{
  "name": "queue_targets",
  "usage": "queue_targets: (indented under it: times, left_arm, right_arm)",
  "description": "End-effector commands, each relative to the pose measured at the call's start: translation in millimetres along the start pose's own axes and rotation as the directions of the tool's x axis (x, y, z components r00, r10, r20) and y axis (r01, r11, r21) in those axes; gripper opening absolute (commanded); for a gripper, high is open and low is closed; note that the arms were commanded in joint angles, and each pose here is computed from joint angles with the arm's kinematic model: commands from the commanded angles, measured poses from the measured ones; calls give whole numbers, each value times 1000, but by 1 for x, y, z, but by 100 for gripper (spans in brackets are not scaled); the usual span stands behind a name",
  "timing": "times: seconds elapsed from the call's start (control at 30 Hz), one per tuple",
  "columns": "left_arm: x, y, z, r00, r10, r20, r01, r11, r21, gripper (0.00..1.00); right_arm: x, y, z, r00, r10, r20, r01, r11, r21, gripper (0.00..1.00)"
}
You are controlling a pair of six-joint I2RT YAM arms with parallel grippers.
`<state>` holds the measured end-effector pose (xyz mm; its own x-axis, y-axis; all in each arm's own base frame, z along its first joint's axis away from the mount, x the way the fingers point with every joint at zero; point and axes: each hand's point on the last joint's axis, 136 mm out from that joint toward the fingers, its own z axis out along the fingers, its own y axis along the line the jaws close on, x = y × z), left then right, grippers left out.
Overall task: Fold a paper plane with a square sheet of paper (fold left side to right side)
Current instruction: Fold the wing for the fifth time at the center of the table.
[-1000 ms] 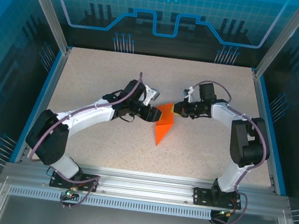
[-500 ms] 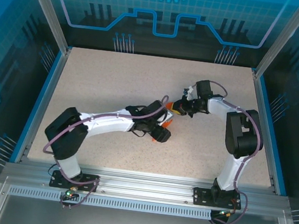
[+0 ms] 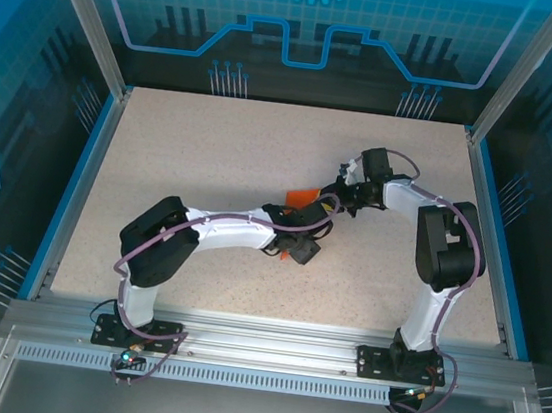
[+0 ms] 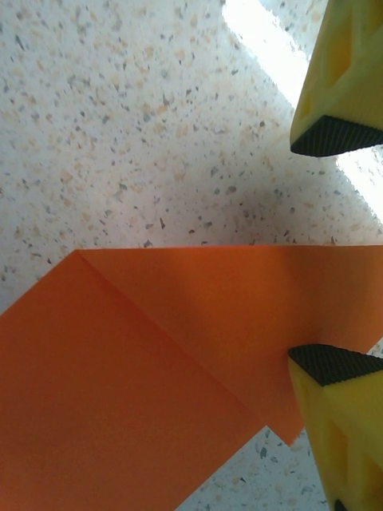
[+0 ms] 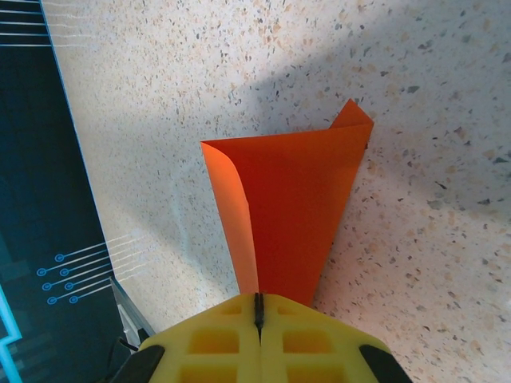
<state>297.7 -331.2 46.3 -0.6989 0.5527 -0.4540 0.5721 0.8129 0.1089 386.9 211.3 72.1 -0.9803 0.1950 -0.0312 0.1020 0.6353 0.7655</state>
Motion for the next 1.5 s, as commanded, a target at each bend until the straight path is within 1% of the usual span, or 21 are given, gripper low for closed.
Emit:
queue_targets:
  times: [0.0, 0.13, 0.33, 0.47, 0.57, 0.73, 1.0, 1.37, 1.47]
  left_arm:
    - [1, 7, 3, 1000, 9, -19, -10, 997, -71, 64]
    - [5, 13, 7, 1000, 5, -27, -8, 994, -113, 61]
    - [9, 12, 11, 999, 5, -42, -10, 994, -111, 47]
    - [10, 9, 13, 999, 1, -48, -6, 995, -102, 39]
    - [10, 8, 14, 999, -1, -50, -4, 995, -95, 36]
    - [11, 4, 17, 998, -4, -56, 0, 997, -78, 35]
    - [13, 0, 21, 998, -11, -63, 8, 998, -59, 23]
    - [15, -8, 27, 996, -43, -82, 43, 999, 5, 22]
    - [15, -9, 28, 993, -74, -87, 78, 996, 42, 21]
  right_arm:
    - [1, -2, 5, 1000, 14, -15, -14, 1000, 0, 0]
    - [2, -4, 6, 1000, 17, -22, -17, 1000, 1, 0]
    - [3, -7, 8, 999, 20, -28, -20, 1000, 6, 0]
    - [3, -9, 9, 999, 21, -30, -21, 1000, 13, 0]
    - [3, -11, 10, 999, 20, -31, -20, 1000, 22, 0]
    - [4, -14, 11, 999, 26, -34, -25, 999, 27, 0]
    - [4, -17, 12, 999, 28, -35, -27, 999, 39, 0]
    - [1, -18, 9, 999, 18, -29, -16, 999, 44, 0]
    - [-5, -15, -3, 1000, -6, 14, 5, 999, 39, 9]
